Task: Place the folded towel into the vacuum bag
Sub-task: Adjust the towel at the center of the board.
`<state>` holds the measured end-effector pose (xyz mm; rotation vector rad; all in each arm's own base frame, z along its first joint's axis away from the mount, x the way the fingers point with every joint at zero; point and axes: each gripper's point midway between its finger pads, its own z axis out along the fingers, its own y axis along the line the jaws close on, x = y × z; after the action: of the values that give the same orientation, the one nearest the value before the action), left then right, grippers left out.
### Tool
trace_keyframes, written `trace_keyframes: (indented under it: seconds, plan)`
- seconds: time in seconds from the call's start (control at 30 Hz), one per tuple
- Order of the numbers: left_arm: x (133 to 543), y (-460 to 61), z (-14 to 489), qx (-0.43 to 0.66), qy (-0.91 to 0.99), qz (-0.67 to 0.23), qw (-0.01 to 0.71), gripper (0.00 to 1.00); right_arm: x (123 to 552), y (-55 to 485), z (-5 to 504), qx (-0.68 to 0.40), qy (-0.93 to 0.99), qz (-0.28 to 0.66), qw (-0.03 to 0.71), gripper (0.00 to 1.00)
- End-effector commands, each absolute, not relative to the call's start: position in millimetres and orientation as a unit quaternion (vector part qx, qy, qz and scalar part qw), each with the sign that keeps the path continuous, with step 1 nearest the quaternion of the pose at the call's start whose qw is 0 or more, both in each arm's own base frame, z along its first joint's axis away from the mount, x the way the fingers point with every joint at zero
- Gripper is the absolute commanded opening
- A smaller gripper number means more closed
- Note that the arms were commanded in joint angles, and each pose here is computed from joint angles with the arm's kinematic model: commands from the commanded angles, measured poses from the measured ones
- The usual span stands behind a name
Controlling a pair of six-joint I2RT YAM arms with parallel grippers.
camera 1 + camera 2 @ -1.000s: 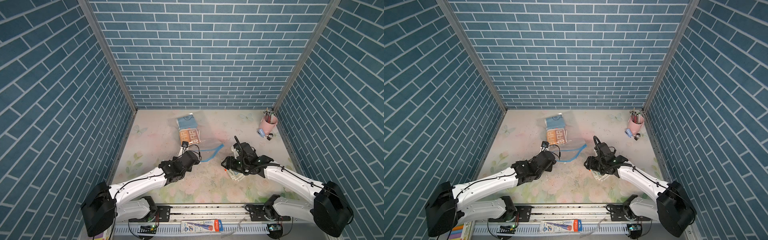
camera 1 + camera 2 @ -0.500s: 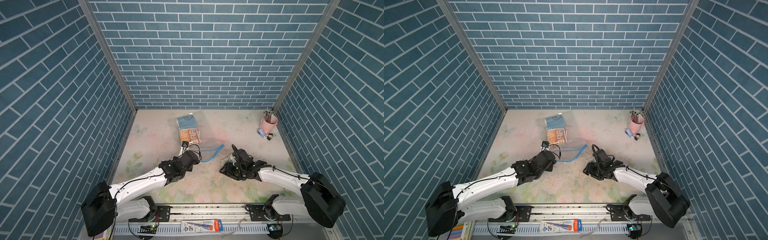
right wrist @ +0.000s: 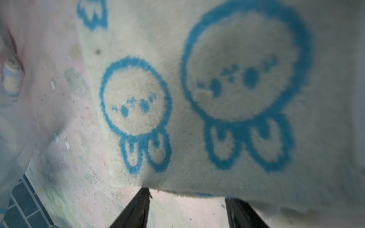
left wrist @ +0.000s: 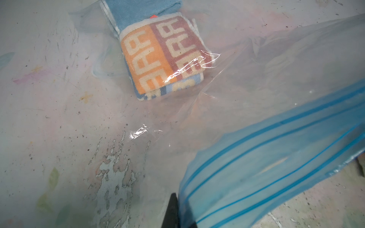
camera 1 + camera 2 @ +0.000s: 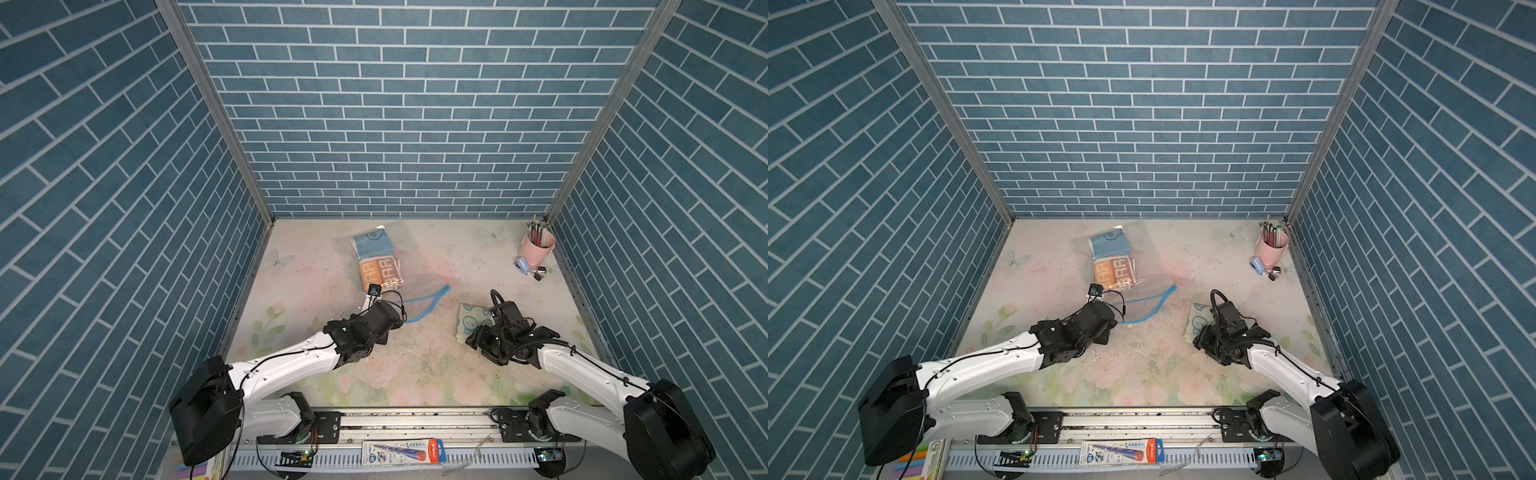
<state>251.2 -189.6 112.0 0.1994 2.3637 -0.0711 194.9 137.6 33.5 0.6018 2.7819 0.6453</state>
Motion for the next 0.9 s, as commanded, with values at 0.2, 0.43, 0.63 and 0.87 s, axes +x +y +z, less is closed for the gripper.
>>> trace_keyframes:
  seconds: [0.2,0.43,0.63,0.87]
  plan:
    - [256.0,-195.3,123.8,0.075,0.919,-0.042,0.385,0.0,207.1,82.5,38.9,0.242,0.95,0.137,0.145,0.65]
    - [255.7,-199.8,124.4,0.1,0.917,-0.04,0.384,0.0,223.2,89.7,37.5,0.319,0.921,0.182,0.129,0.65]
    - [258.1,-207.8,123.4,0.111,0.916,-0.042,0.382,0.0,215.7,88.3,38.2,0.436,0.864,0.22,0.122,0.67]
    - [262.0,-217.1,121.7,0.117,0.915,-0.047,0.382,0.0,192.1,81.4,31.2,0.555,0.79,0.244,0.096,0.68]
